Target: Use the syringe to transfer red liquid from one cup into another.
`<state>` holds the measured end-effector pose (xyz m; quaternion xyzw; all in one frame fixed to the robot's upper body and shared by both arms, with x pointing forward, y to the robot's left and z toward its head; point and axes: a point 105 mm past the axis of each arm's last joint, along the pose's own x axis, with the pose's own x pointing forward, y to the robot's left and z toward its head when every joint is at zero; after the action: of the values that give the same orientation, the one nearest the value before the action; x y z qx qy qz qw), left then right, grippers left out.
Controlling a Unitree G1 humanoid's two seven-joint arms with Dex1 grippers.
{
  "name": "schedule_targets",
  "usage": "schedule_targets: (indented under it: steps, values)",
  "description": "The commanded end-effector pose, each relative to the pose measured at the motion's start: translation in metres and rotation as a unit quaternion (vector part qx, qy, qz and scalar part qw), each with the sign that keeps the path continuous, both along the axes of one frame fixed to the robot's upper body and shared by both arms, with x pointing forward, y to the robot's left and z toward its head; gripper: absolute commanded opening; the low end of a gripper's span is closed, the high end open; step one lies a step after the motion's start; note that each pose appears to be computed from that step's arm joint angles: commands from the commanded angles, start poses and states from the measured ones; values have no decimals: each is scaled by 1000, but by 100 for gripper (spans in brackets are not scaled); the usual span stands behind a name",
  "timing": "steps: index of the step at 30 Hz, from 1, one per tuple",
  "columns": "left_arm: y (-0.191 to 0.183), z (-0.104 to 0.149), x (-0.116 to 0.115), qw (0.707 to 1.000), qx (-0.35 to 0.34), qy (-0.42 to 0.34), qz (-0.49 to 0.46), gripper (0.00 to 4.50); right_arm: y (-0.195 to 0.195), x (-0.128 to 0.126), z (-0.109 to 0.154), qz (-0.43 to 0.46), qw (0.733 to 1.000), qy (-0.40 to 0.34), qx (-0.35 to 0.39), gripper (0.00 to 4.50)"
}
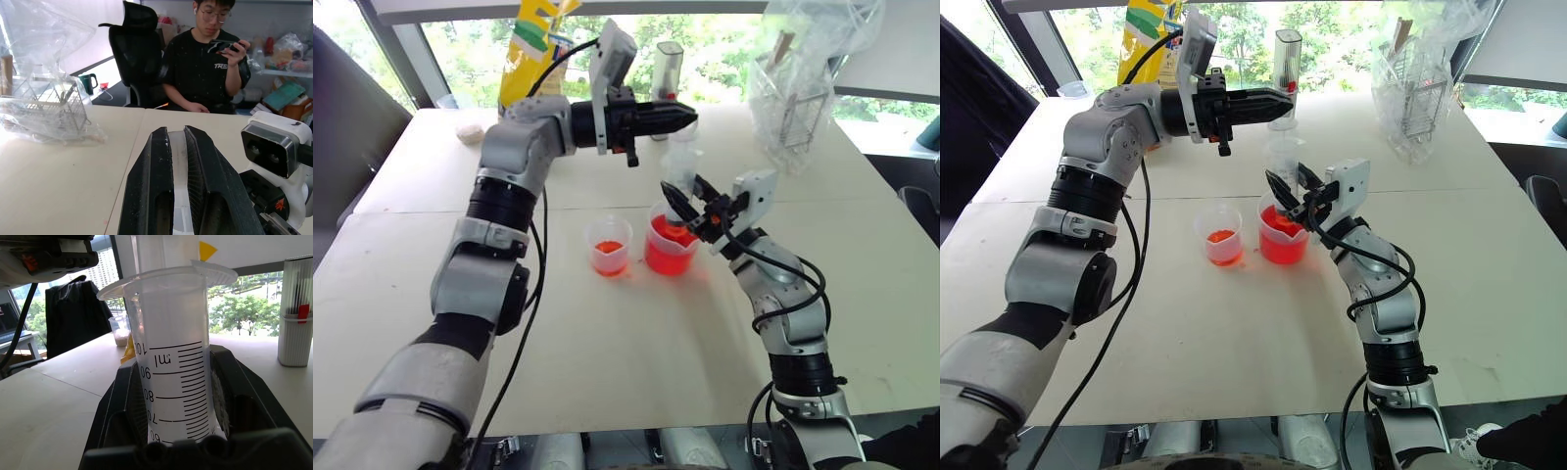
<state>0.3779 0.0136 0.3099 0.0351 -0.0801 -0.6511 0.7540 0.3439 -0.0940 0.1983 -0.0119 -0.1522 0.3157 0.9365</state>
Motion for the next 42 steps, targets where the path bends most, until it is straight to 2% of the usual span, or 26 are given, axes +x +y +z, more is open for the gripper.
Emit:
schedule_targets:
  steps: [1, 4, 8, 13, 14, 24, 28, 31, 35, 42]
  values:
    - [10, 54, -10, 994, -51, -94, 18, 6, 10, -6, -8, 28, 999, 11, -15, 137]
    - [10, 47, -12, 995, -44, -92, 10, 6, 8, -5, 2, 24, 1000, -6, -11, 137]
    - [14, 38, -12, 996, -40, -83, 11, 170, 3, -4, 21, 15, 999, -32, -6, 137]
    - [24, 37, -11, 996, -47, -78, 27, 421, 1, -5, 32, 13, 999, -47, -6, 137]
    - [28, 39, -10, 995, -53, -79, 36, 448, 1, -5, 33, 13, 999, -48, -6, 137]
    - [91, 43, -15, 991, -52, -75, 99, 448, 5, -13, 60, 24, 996, -80, 0, 137]
    - [117, 35, -19, 989, -28, -70, 131, 448, 20, -24, 89, 65, 992, -110, 3, 137]
    - [133, 33, -19, 985, -17, -68, 158, 448, 42, -30, 100, 118, 986, -119, 0, 137]
    - [144, 32, -21, 981, -10, -68, 184, 448, 69, -27, 91, 173, 980, -97, 6, 137]
    - [150, 39, -35, 979, -17, -72, 190, 448, 92, -14, 55, 194, 979, -66, 6, 137]
